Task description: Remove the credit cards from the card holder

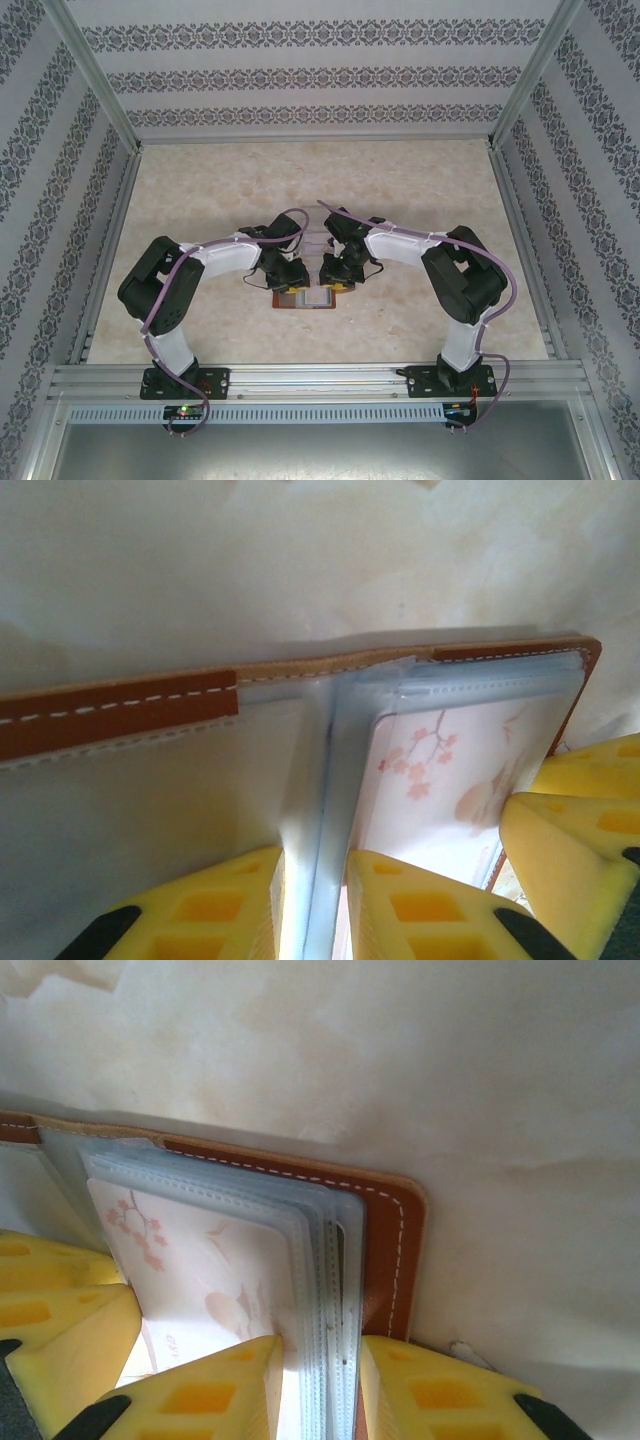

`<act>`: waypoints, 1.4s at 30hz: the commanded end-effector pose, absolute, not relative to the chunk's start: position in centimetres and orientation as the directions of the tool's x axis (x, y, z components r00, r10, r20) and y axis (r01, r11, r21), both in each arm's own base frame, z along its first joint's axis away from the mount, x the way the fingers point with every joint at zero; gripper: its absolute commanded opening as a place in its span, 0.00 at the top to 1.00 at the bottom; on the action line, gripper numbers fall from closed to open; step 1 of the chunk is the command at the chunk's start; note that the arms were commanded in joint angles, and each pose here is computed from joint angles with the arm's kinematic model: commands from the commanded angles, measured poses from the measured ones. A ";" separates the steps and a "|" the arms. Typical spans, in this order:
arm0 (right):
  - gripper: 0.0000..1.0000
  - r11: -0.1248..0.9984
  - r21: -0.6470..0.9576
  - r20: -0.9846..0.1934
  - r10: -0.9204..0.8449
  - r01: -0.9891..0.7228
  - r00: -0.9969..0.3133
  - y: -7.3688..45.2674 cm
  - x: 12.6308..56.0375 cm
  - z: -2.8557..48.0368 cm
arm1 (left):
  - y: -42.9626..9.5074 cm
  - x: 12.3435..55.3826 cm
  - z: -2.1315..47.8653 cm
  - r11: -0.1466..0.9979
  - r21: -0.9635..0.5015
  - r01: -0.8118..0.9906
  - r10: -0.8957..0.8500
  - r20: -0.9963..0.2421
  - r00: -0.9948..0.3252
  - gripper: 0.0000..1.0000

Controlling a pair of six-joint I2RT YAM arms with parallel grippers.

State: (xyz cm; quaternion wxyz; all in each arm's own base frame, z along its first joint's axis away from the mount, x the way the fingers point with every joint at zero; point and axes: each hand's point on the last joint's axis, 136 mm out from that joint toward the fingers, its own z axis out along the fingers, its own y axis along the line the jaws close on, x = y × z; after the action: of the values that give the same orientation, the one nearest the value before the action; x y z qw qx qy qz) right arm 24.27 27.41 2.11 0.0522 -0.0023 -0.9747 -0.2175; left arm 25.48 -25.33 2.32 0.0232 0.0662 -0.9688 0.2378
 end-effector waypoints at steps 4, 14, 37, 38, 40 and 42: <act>0.71 0.928 0.372 0.120 -0.011 0.035 -0.993 26.3 23.6 0.7 | -23.0 24.9 1.3 0.929 -0.342 -0.141 -0.120 0.081 -0.989 0.79; 0.68 0.929 0.368 0.112 -0.001 0.041 -0.994 25.8 23.8 0.9 | -23.1 25.3 2.7 0.926 -0.356 -0.126 -0.117 0.047 -0.992 0.80; 0.68 0.925 0.377 0.116 0.000 0.045 -0.993 26.0 23.8 1.0 | -24.8 25.5 1.3 0.886 -0.437 -0.155 -0.131 0.086 -0.988 0.79; 0.68 0.925 0.376 0.117 0.000 0.045 -0.993 26.0 23.8 1.0 | -24.7 25.5 1.1 0.889 -0.431 -0.157 -0.132 0.087 -0.987 0.79; 0.68 0.926 0.374 0.117 0.001 0.045 -0.993 25.9 23.7 1.0 | -24.3 25.4 0.9 0.898 -0.412 -0.156 -0.130 0.091 -0.987 0.80; 0.66 0.927 0.371 0.118 0.003 0.047 -0.993 25.8 23.7 1.0 | -23.9 25.3 0.8 0.909 -0.388 -0.154 -0.130 0.088 -0.988 0.80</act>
State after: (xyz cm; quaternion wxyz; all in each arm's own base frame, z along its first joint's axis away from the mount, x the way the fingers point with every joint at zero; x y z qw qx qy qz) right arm 24.32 27.39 2.07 0.0497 -0.0024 -0.9742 -0.2203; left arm 25.89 -25.45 2.45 0.0153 0.0605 -0.9691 0.2386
